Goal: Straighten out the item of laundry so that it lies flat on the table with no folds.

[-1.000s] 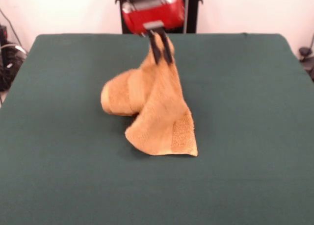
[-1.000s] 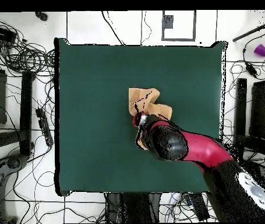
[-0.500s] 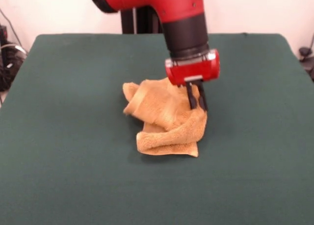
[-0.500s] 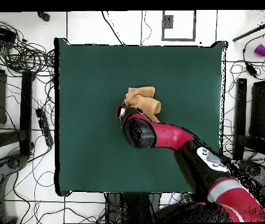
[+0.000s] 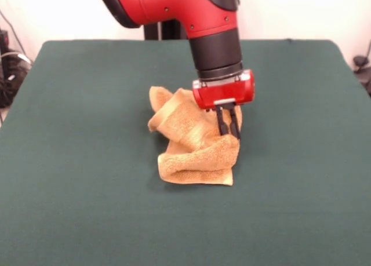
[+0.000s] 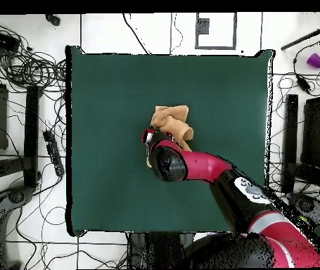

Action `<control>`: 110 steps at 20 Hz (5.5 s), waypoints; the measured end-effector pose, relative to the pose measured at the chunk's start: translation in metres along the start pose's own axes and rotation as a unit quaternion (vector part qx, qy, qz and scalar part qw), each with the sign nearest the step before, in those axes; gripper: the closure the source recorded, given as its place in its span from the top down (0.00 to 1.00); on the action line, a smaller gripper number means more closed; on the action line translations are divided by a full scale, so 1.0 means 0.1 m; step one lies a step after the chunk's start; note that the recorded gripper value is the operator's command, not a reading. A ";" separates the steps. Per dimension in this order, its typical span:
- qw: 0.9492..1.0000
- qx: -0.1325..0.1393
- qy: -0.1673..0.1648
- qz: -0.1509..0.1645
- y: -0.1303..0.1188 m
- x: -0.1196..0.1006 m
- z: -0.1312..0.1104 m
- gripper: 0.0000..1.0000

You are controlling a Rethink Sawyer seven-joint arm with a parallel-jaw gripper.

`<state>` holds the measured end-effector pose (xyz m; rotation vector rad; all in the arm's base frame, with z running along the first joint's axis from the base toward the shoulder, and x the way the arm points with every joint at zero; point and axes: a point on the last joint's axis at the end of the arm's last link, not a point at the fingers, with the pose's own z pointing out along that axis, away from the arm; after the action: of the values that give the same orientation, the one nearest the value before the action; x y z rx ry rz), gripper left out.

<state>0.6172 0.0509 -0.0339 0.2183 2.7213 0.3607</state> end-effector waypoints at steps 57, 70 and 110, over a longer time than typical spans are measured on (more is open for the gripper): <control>0.989 0.083 0.107 -0.052 -2.18 0.87 -1.44 1.00; 0.989 0.082 0.108 -0.052 -2.18 0.87 -1.44 1.00; 0.969 0.083 0.229 0.028 -2.24 0.41 -0.90 1.00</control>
<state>0.5217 -0.1747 -0.0307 0.2871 3.2125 0.2163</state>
